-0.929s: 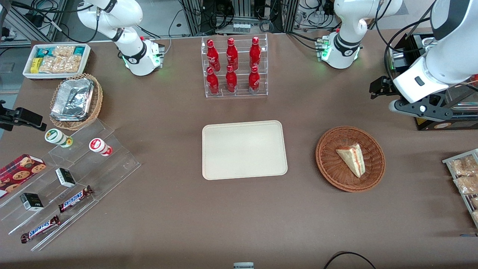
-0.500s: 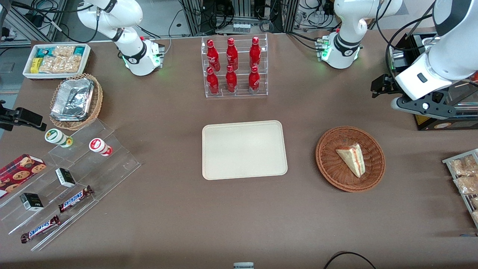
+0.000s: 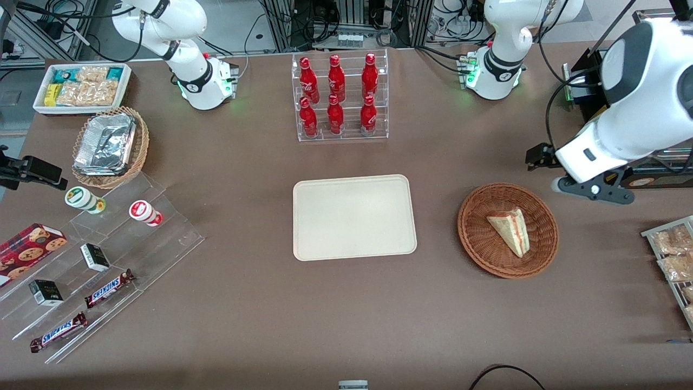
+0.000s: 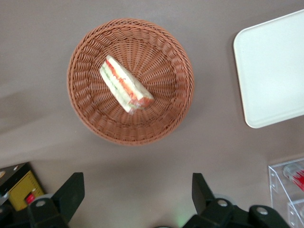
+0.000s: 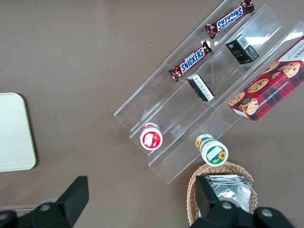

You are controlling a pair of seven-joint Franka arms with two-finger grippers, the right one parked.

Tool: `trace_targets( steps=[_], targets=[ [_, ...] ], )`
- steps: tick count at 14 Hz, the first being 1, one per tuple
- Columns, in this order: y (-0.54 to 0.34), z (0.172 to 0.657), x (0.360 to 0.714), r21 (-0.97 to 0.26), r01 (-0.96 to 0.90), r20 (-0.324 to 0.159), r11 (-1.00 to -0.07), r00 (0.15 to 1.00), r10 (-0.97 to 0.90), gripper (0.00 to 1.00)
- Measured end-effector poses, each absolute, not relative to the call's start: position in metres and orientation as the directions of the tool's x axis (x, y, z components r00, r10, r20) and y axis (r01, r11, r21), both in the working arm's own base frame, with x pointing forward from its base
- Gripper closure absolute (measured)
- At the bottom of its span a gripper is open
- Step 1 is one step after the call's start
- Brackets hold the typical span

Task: Place sandwich from basket to tray
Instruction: 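Move the left gripper down over the sandwich in the wicker basket, then lower the open left gripper around the sandwich and close it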

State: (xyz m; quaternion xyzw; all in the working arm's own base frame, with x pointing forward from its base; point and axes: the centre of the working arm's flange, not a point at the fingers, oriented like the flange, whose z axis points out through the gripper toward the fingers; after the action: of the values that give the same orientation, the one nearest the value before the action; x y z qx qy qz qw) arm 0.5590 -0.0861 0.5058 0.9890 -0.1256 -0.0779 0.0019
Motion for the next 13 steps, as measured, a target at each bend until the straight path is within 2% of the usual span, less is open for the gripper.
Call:
trace_targets(
  steps=[5, 9, 13],
  targets=[
    [-0.086, 0.438, 0.558, 0.016, -0.249, -0.080, -0.968, 0.965, -0.249, 0.00],
    [-0.085, 0.385, 0.550, 0.009, -0.235, 0.001, -0.972, 0.972, -0.235, 0.00],
    [-0.068, 0.351, 0.549, 0.012, -0.096, -0.019, -0.995, 0.995, -0.096, 0.00]
  ],
)
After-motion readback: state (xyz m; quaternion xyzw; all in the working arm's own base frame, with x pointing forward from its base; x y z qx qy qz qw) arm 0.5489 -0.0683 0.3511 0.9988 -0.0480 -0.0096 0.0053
